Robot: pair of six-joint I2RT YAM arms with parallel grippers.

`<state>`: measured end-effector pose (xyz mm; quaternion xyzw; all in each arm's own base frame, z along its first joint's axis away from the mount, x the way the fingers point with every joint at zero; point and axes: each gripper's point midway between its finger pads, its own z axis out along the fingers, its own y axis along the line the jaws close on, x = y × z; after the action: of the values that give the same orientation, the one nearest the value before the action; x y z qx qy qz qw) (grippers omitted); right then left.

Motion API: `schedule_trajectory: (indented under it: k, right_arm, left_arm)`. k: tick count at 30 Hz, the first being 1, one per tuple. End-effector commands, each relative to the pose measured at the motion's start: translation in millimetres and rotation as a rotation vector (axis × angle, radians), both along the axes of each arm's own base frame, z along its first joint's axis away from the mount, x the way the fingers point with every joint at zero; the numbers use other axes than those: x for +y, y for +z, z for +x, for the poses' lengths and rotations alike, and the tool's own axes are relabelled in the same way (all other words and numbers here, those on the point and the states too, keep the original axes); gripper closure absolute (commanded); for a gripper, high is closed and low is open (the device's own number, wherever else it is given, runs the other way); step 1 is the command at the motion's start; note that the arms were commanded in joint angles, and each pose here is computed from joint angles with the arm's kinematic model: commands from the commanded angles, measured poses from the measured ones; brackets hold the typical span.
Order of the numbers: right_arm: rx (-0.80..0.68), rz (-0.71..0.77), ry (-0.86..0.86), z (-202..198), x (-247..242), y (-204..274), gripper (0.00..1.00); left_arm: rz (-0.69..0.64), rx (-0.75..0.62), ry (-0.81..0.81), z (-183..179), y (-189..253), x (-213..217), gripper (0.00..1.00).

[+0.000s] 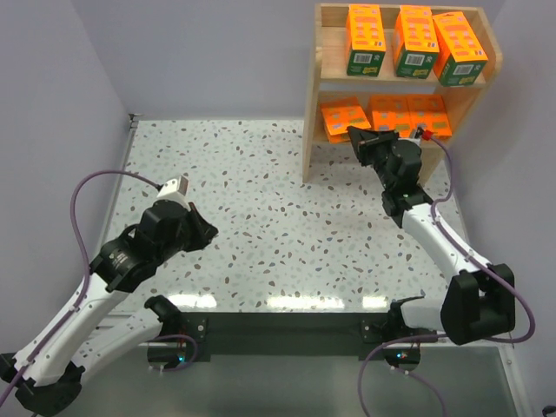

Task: Place and organize the cleaning sponges onto the shelf

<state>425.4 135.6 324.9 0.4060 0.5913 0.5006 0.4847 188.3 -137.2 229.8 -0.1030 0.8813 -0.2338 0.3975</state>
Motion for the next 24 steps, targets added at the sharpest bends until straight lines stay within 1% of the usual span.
schedule_trajectory:
  k: [1, 4, 5, 6, 10, 20, 24]
  right_arm:
    - [0.009, 0.030, -0.112, 16, -16, -15, 1.00]
    - [0.028, 0.069, -0.095, 20, -11, -31, 1.00]
    - [0.055, 0.073, -0.089, 22, -9, -47, 1.00]
    - [0.049, 0.100, -0.087, 23, -9, -47, 1.00]
    - [0.075, 0.122, -0.113, 23, -10, -64, 1.00]
    - [0.099, 0.183, -0.217, 27, -22, -59, 1.00]
    - [0.108, 0.181, -0.254, 27, -29, -56, 1.00]
  left_arm:
    - [-0.020, 0.000, 0.018, -1, -1, 2, 1.00]
    - [-0.018, 0.006, 0.018, -2, -3, 3, 1.00]
    - [-0.019, 0.008, 0.018, -2, -4, 2, 1.00]
    - [-0.019, 0.006, 0.017, -2, -3, 2, 1.00]
    - [-0.017, 0.010, 0.016, -3, -4, 2, 1.00]
    - [-0.021, 0.025, 0.014, -4, -8, 1, 1.00]
    - [-0.020, 0.028, 0.018, -5, -7, 2, 1.00]
